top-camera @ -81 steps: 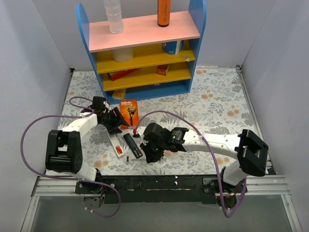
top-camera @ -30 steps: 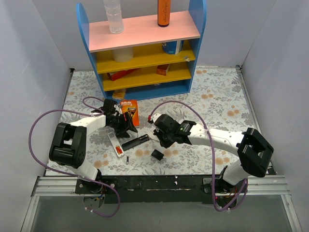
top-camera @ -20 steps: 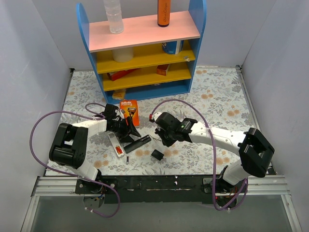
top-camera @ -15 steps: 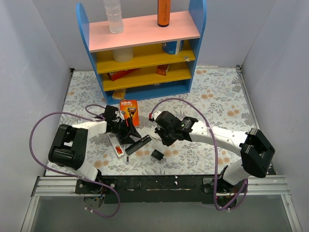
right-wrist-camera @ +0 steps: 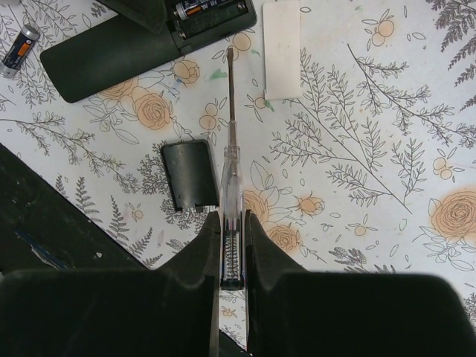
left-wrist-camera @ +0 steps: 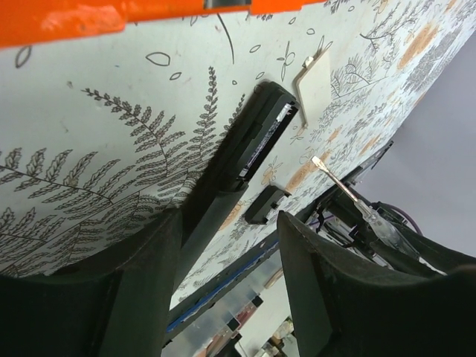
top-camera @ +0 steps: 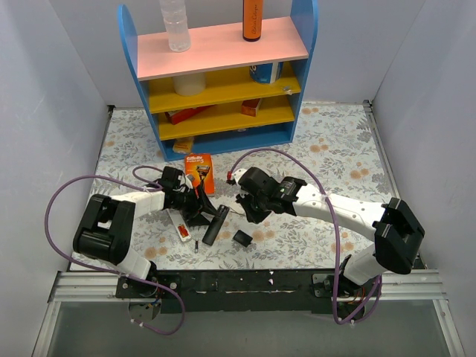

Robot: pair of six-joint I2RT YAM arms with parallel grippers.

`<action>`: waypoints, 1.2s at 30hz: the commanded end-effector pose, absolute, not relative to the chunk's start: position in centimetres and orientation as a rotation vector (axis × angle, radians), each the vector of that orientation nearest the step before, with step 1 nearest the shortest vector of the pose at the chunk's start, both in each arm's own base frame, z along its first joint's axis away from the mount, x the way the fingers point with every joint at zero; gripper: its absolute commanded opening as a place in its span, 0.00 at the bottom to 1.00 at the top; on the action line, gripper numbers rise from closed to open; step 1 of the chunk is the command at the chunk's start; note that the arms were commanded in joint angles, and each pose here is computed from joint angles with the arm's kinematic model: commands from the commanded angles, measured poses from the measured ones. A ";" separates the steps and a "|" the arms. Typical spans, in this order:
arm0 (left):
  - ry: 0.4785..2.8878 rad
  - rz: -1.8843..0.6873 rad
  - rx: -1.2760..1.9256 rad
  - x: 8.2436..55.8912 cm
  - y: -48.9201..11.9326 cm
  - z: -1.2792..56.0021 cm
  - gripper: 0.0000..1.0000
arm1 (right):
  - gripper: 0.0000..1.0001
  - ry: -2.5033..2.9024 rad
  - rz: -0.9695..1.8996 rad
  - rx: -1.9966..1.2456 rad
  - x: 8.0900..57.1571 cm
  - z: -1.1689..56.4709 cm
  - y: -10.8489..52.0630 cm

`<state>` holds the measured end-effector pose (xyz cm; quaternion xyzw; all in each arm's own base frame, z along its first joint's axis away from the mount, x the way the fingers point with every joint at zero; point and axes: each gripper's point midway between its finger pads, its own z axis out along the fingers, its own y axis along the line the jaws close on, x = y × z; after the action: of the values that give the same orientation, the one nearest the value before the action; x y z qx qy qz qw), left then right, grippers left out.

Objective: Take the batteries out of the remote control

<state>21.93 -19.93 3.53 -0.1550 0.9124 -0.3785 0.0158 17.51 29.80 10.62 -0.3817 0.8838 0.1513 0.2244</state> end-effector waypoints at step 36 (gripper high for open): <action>2.780 -1.044 -0.401 26.8 -20.1 3.6 0.30 | 0.01 2.293 0.452 -1.284 19.2 10.7 33.9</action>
<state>26.45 -19.34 2.91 -0.1516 0.9304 -0.3278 0.0627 18.62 32.17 9.15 -0.4584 0.8497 0.1480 0.2146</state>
